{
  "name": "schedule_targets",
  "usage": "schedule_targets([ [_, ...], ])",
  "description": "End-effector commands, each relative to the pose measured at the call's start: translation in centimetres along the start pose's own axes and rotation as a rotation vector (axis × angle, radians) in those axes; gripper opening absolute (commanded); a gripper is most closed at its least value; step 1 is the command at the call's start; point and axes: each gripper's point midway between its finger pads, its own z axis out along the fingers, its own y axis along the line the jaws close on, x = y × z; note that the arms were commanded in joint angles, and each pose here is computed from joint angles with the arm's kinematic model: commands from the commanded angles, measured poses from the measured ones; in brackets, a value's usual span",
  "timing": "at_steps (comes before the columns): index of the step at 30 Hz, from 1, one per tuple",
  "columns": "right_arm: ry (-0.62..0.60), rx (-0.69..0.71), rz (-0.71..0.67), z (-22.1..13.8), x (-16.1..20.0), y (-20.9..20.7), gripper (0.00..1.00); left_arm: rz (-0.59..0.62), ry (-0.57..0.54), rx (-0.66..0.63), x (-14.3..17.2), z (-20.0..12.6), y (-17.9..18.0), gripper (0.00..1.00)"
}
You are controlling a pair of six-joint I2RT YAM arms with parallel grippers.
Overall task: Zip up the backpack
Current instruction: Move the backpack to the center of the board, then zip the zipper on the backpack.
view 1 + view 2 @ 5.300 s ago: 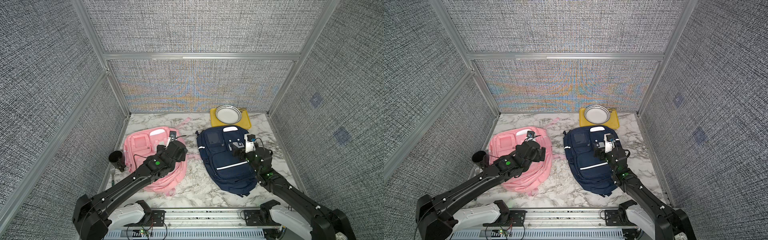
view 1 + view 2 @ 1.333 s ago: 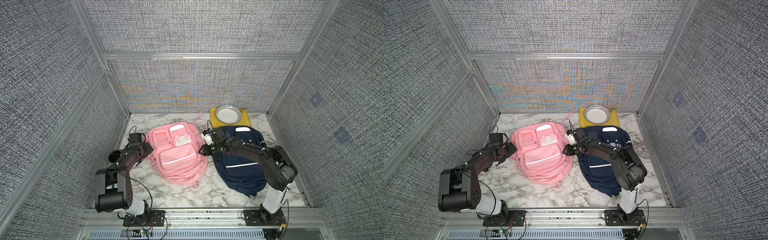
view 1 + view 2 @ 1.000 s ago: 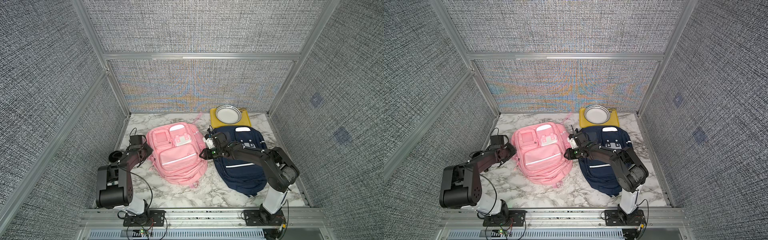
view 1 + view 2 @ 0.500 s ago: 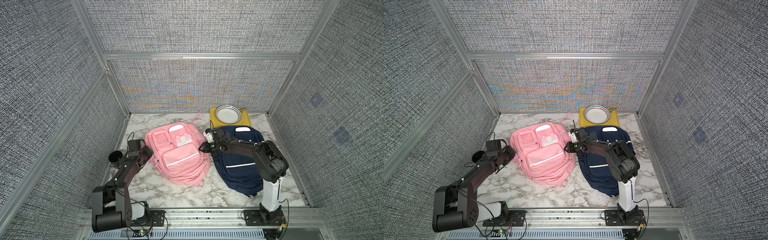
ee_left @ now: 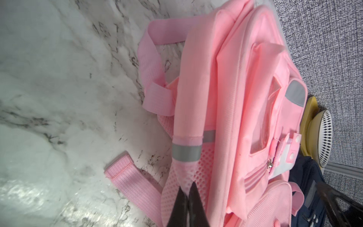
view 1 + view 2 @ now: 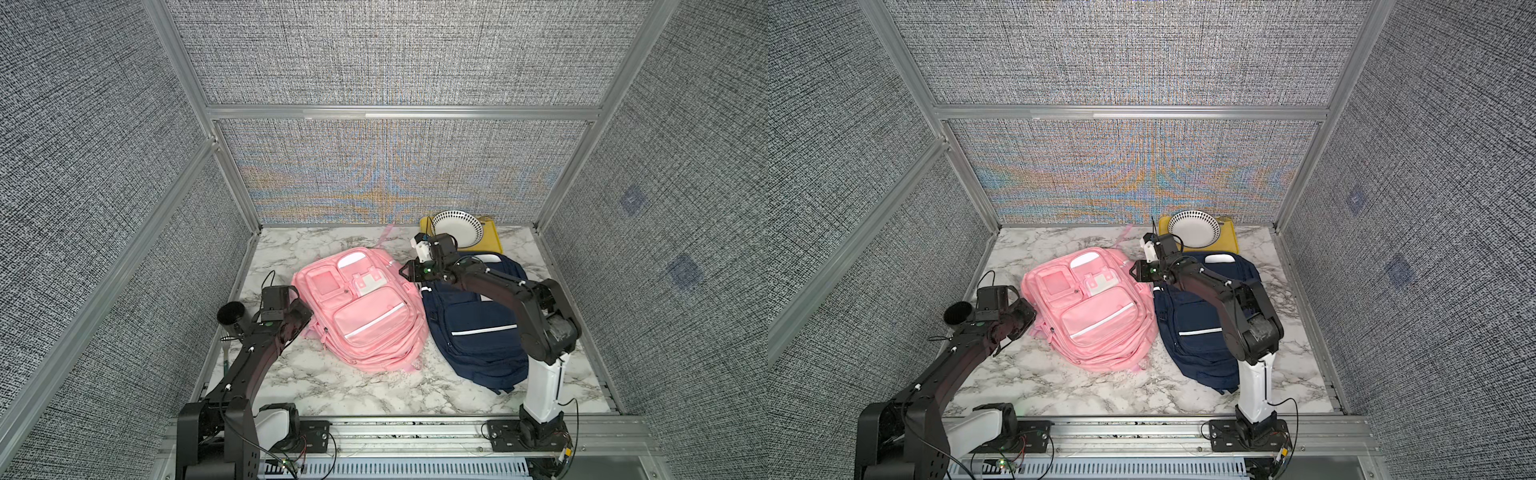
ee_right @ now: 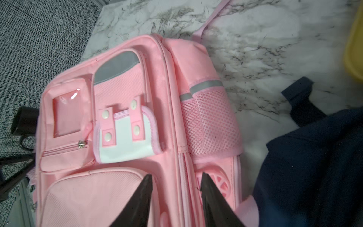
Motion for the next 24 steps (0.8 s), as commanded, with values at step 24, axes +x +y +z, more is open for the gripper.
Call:
schedule_targets([
  [24, 0.100, -0.560, 0.019, -1.3, 23.2, 27.7, 0.47, 0.067, 0.064, 0.176, 2.1, -1.6, -3.4, 0.00],
])
